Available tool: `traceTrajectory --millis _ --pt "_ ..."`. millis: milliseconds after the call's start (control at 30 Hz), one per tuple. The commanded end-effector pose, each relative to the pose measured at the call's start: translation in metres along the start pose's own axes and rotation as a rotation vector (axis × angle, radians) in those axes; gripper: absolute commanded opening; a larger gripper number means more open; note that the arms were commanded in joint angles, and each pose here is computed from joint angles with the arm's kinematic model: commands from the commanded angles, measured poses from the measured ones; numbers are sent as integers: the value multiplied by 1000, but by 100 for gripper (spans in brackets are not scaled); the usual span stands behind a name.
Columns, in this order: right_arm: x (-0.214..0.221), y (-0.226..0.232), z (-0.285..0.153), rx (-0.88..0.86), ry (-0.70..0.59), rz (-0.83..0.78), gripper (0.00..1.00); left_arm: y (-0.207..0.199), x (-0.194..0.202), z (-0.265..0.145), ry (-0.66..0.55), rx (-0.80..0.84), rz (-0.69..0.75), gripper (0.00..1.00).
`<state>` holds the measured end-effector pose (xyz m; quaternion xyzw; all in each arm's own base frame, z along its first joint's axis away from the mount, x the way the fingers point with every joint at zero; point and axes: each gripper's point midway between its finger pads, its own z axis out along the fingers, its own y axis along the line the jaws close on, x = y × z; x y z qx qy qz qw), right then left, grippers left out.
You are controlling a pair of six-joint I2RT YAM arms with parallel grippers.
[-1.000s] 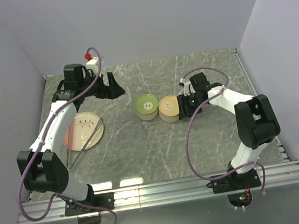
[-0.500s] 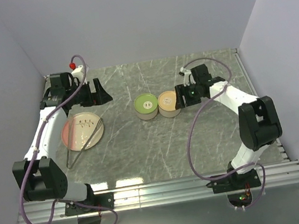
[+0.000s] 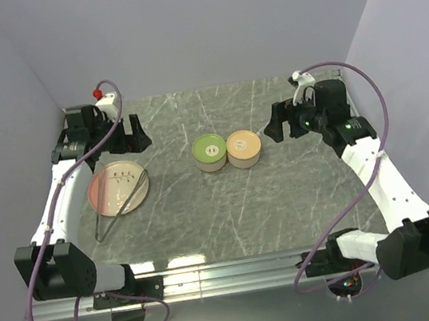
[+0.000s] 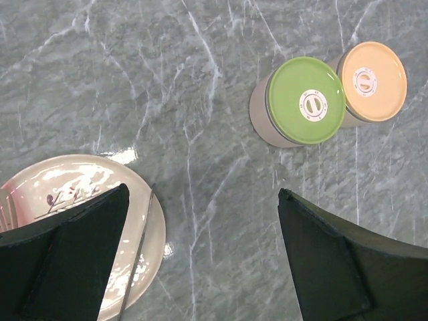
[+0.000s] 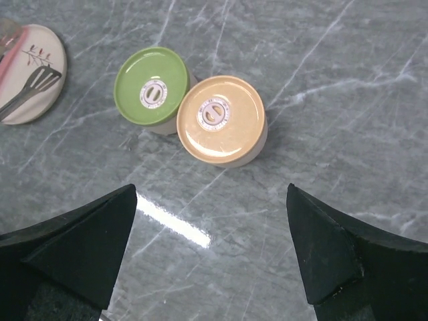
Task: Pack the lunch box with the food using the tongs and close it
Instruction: Move the lunch box
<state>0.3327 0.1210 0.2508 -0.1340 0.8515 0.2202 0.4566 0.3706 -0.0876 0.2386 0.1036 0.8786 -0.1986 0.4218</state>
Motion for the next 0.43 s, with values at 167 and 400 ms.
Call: traceTrajectory --millis 167,400 --pt "40 -12 -15 66 27 9 100 9 46 -6 39 -64 -3 100" --pt "43 -7 -15 43 18 19 100 -3 46 -16 13 -27 14 99"
